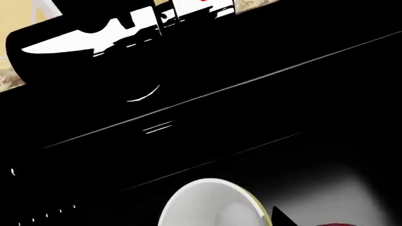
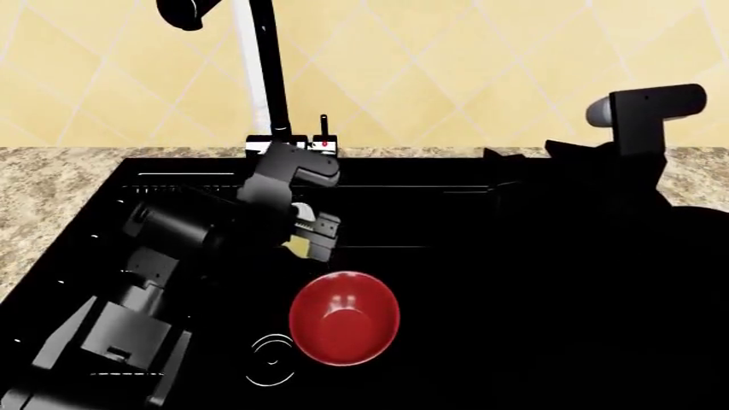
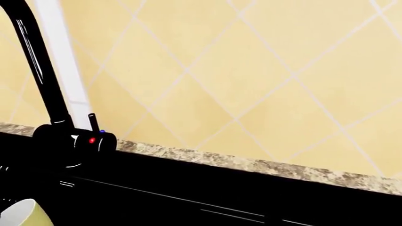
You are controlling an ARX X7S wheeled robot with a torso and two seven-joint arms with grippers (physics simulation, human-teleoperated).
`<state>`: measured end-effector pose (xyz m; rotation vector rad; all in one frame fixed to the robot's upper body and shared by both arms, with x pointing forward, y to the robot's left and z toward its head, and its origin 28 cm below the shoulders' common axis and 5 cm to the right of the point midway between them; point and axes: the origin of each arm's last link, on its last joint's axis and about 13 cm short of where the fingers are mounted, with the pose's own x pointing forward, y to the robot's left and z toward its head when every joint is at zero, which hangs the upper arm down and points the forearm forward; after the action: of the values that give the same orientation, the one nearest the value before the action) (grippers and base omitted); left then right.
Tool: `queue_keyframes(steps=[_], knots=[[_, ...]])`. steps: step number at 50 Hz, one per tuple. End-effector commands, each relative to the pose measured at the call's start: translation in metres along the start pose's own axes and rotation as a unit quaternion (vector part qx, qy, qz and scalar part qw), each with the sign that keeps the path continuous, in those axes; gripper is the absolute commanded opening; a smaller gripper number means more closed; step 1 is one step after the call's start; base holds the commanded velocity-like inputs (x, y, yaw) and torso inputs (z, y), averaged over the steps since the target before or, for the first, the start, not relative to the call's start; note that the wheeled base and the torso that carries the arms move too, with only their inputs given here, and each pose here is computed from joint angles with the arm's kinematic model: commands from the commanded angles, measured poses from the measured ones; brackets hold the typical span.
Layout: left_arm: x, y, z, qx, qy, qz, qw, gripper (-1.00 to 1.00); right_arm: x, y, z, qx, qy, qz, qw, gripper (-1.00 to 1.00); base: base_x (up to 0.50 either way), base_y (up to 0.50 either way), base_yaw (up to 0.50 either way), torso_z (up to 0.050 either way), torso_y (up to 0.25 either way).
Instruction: Pick the cup and bowl from the sink and place them on the counter for drying.
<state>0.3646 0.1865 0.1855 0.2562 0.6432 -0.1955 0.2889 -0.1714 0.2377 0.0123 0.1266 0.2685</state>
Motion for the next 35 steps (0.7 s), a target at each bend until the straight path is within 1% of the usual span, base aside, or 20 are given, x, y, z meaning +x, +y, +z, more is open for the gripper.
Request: queue_keyframes(steps=[1,3,5,6,7,8,9,14,21,23,27,28,29,30,31,32,33,34,35], knots=[[-0.022,0.004,0.003,0.019,-0.031,-0.004,0.999,-1.0,0.002,0.001,0.001,0.0,0.002,0.005,1.0,1.0,0.0,0.0,0.0,0.0,0.0],[-0.025,0.004,0.003,0.019,-0.034,-0.009,0.999,-1.0,0.002,0.001,0.002,-0.001,0.002,0.006,1.0,1.0,0.0,0.0,0.0,0.0,0.0],[-0.026,0.005,0.005,0.026,-0.054,0.004,0.998,-1.0,0.002,0.002,0.001,-0.001,0.003,0.007,1.0,1.0,0.0,0.0,0.0,0.0,0.0],[-0.027,0.005,0.006,0.019,-0.048,-0.004,0.999,-1.0,0.002,0.002,0.001,-0.001,0.003,0.007,1.0,1.0,0.0,0.0,0.0,0.0,0.0],[-0.028,0.005,0.006,0.022,-0.052,-0.001,0.998,-1.0,0.002,0.002,0.001,0.0,0.003,0.007,1.0,1.0,0.0,0.0,0.0,0.0,0.0],[-0.031,0.004,0.007,0.026,-0.059,-0.002,0.998,-1.0,0.002,0.001,0.001,0.0,0.004,0.006,1.0,1.0,0.0,0.0,0.0,0.0,0.0],[-0.033,0.003,0.008,0.022,-0.06,-0.005,0.998,-1.0,0.003,0.002,0.001,0.0,0.003,0.006,1.0,1.0,0.0,0.0,0.0,0.0,0.0],[-0.047,0.008,0.01,0.025,-0.078,-0.013,0.997,-1.0,0.004,0.001,0.002,-0.001,0.003,0.008,1.0,1.0,0.0,0.0,0.0,0.0,0.0],[-0.064,0.011,0.013,0.018,-0.091,-0.027,0.995,-1.0,0.006,0.002,0.004,-0.003,0.003,0.01,1.0,1.0,0.0,0.0,0.0,0.0,0.0],[-0.066,0.013,0.012,0.023,-0.097,-0.026,0.995,-1.0,0.006,0.002,0.005,-0.003,0.003,0.01,1.0,1.0,0.0,0.0,0.0,0.0,0.0],[-0.081,0.022,0.018,0.021,-0.115,-0.033,0.993,-1.0,0.005,0.003,0.005,-0.005,0.007,0.011,1.0,1.0,0.0,0.0,0.0,0.0,0.0],[-0.084,0.026,0.021,-0.005,-0.088,-0.042,0.995,-1.0,0.005,0.003,0.005,-0.005,0.007,0.011,1.0,1.0,0.0,0.0,0.0,0.0,0.0],[-0.086,0.027,0.021,0.006,-0.1,-0.038,0.994,-1.0,0.005,0.003,0.005,-0.005,0.007,0.011,1.0,1.0,0.0,0.0,0.0,0.0,0.0],[-0.088,0.029,0.023,0.008,-0.104,-0.038,0.994,-1.0,0.005,0.003,0.005,-0.004,0.007,0.011,1.0,1.0,0.0,0.0,0.0,0.0,0.0],[-0.093,0.032,0.027,-0.001,-0.108,-0.043,0.993,-1.0,0.006,0.003,0.004,-0.004,0.008,0.011,1.0,1.0,0.0,0.0,0.0,0.0,0.0],[-0.097,0.033,0.029,0.004,-0.114,-0.04,0.993,-1.0,0.007,0.003,0.003,-0.004,0.009,0.012,1.0,1.0,0.0,0.0,0.0,0.0,0.0],[-0.098,0.034,0.03,0.001,-0.11,-0.04,0.993,-1.0,0.007,0.003,0.003,-0.004,0.009,0.013,1.0,1.0,0.0,0.0,0.0,0.0,0.01],[-0.102,0.038,0.031,0.01,-0.109,-0.04,0.993,-1.0,0.007,0.003,0.003,-0.003,0.009,0.014,1.0,1.0,0.0,0.0,0.0,0.0,0.0],[-0.103,0.037,0.03,0.014,-0.108,-0.043,0.993,-1.0,0.008,0.003,0.002,-0.003,0.009,0.014,1.0,1.0,0.0,0.0,0.0,0.0,0.0]])
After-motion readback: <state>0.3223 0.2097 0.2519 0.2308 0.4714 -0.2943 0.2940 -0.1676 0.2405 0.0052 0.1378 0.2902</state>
